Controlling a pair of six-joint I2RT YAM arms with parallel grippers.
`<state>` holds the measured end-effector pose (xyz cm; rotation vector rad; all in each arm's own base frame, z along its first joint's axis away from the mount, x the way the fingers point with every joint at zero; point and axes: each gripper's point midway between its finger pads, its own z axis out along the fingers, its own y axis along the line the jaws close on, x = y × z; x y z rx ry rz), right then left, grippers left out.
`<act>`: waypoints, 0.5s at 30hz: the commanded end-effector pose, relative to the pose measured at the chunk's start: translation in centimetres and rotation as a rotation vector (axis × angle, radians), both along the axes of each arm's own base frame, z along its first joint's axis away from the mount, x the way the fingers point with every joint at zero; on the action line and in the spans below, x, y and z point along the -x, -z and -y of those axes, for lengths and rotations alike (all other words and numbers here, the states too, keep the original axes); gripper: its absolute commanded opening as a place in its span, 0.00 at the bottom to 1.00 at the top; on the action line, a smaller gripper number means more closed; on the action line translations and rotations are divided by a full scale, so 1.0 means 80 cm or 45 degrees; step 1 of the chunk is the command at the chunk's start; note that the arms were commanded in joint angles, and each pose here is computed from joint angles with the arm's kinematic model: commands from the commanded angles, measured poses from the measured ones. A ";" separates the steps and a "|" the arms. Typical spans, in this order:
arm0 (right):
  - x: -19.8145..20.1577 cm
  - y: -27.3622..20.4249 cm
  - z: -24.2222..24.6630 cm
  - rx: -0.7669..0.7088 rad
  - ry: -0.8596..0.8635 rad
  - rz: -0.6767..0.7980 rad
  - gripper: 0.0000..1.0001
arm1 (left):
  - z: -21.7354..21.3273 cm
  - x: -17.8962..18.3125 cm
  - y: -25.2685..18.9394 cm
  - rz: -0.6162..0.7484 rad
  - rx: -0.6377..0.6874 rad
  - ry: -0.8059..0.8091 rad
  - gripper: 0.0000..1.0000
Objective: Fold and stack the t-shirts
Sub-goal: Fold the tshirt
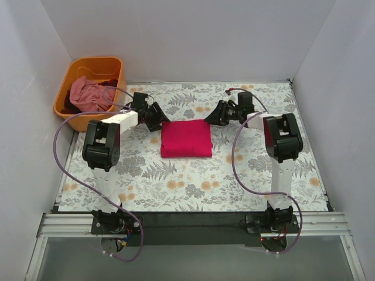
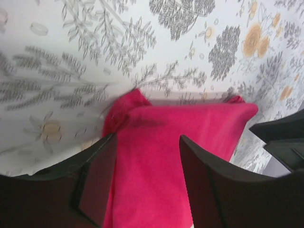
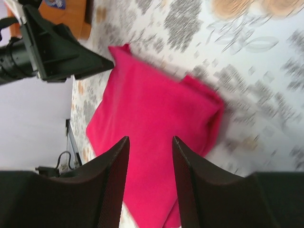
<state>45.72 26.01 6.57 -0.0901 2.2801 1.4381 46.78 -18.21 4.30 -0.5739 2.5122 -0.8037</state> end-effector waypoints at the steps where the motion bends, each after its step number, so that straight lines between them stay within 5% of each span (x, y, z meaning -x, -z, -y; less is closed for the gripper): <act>1: 0.024 -0.085 -0.001 -0.060 -0.030 0.202 0.48 | -0.002 0.019 -0.072 0.112 0.015 0.018 0.55; 6: 0.097 -0.091 -0.011 -0.107 -0.141 0.193 0.50 | 0.030 0.080 -0.124 0.176 0.095 0.125 0.47; 15: 0.179 -0.020 -0.024 -0.113 -0.262 0.014 0.50 | 0.021 0.167 -0.015 -0.063 -0.001 0.086 0.14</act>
